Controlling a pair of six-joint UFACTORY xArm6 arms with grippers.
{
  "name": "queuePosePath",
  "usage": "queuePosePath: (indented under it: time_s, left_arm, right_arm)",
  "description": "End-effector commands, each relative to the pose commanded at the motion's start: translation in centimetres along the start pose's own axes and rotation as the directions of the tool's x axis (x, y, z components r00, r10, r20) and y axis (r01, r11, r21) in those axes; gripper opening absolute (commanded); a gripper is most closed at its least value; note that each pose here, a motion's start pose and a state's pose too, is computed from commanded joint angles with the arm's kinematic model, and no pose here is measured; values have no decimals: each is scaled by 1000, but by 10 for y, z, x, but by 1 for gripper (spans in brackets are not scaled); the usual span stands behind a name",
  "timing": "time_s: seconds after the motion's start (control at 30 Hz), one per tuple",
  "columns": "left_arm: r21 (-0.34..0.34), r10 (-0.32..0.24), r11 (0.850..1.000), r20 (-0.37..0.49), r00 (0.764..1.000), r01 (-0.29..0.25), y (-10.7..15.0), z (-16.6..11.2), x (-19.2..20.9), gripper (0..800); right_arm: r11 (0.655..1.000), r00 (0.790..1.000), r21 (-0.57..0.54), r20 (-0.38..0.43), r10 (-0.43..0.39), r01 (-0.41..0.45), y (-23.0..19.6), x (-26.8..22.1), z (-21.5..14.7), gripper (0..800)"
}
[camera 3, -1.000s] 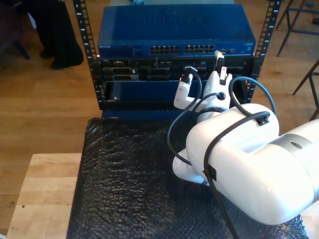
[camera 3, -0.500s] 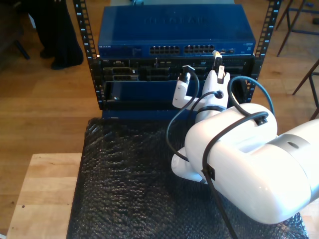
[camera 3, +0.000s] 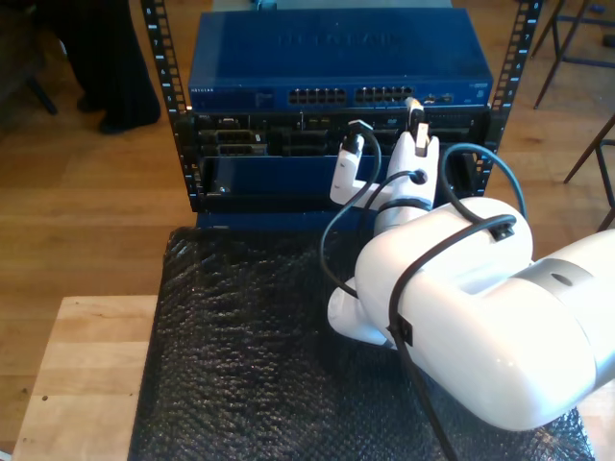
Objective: Grab the cable and plug it in
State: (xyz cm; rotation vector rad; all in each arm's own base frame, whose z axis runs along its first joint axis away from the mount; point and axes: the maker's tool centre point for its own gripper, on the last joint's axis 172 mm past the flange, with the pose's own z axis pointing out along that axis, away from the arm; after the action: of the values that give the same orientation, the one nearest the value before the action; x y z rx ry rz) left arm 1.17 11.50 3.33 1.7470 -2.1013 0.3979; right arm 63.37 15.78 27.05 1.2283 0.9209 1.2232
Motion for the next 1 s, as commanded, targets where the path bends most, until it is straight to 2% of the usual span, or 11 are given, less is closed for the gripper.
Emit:
queuePosePath:
  time_s: [1.0]
  left_arm:
    - [0, 0, 1000, 0, 1000, 0, 0, 0, 0, 800]
  right_arm:
    - [1000, 1000, -2, 26, 9, -9, -2, -5, 4, 0]
